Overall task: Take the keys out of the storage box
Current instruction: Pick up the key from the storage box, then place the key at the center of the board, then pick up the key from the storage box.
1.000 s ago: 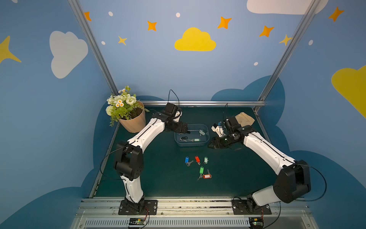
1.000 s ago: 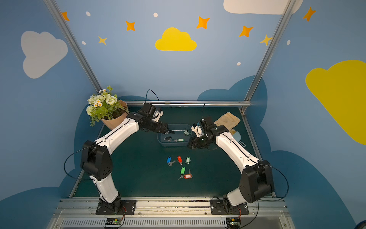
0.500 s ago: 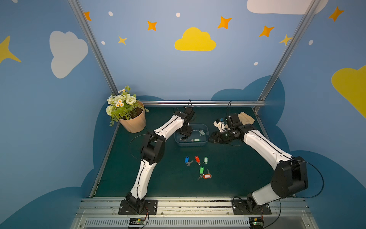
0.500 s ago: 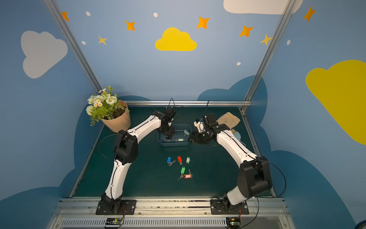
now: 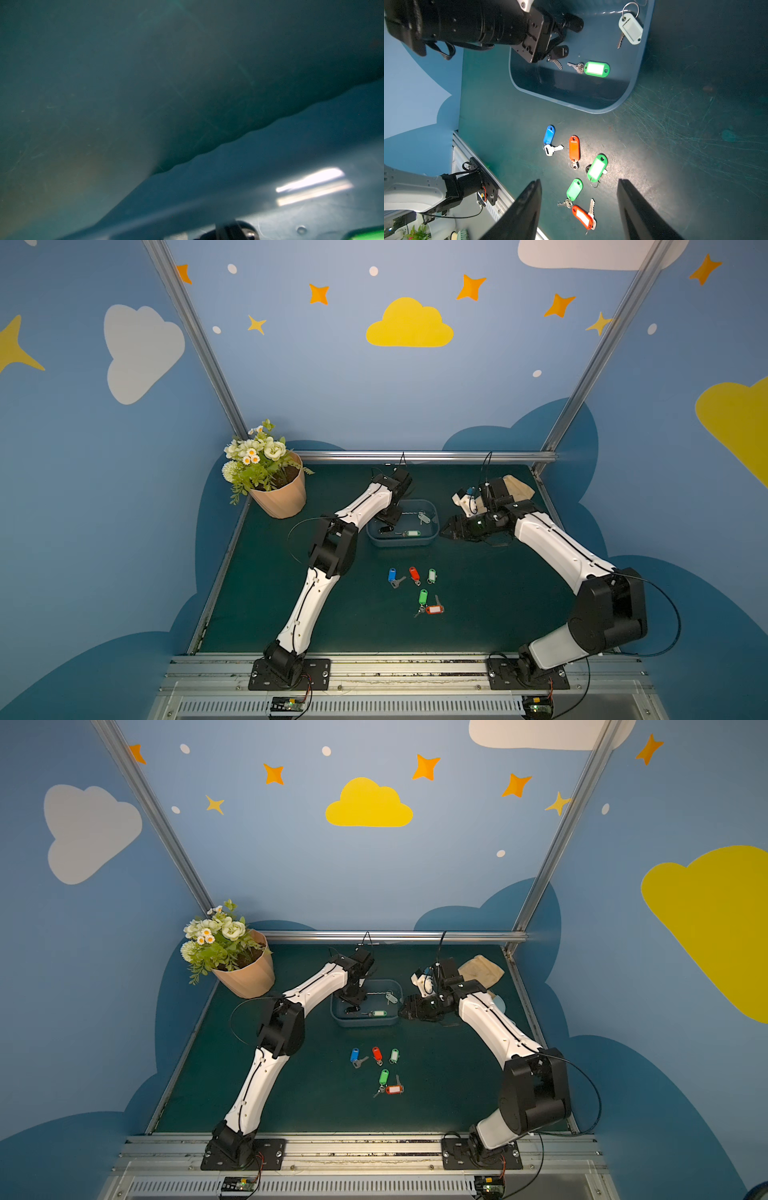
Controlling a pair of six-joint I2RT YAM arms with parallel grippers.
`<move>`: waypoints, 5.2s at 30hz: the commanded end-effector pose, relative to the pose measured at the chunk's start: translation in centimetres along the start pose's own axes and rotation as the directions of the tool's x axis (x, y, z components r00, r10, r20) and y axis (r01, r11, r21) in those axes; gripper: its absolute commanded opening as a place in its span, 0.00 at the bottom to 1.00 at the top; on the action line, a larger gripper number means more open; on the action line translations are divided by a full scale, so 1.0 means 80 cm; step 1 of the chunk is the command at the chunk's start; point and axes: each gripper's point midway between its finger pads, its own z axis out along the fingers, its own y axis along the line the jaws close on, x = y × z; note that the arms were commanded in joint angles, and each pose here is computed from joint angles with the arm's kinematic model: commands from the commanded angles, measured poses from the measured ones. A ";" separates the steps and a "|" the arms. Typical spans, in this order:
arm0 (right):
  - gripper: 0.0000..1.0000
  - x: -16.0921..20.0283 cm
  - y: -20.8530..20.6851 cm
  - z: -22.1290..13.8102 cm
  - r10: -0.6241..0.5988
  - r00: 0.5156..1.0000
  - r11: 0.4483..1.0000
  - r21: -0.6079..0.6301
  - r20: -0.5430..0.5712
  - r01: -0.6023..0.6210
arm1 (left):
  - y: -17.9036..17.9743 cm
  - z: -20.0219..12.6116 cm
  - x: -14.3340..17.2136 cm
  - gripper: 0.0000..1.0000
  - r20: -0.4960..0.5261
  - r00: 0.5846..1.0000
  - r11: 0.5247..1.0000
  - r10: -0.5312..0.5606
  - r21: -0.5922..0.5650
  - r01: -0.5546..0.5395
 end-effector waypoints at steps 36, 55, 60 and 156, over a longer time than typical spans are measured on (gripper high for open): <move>0.60 -0.019 0.016 0.011 -0.039 0.999 0.993 -0.112 -0.003 0.038 | -0.007 -0.138 -0.009 0.02 0.183 0.983 1.000 0.010 0.009 -0.011; 0.51 -0.083 0.025 0.069 -0.177 0.972 0.970 0.141 -0.154 0.199 | -0.092 -0.295 0.192 0.02 0.213 0.976 0.853 -0.035 0.516 -0.082; 0.46 -0.087 0.023 0.098 -0.175 0.960 0.956 0.195 -0.218 0.218 | -0.108 -0.295 0.240 0.02 0.188 0.981 0.832 -0.046 0.550 -0.066; 0.00 -0.140 -0.033 0.201 -0.272 0.953 0.731 0.616 -0.133 0.294 | -0.072 -0.209 0.238 0.96 0.136 0.982 0.903 -0.133 0.425 0.063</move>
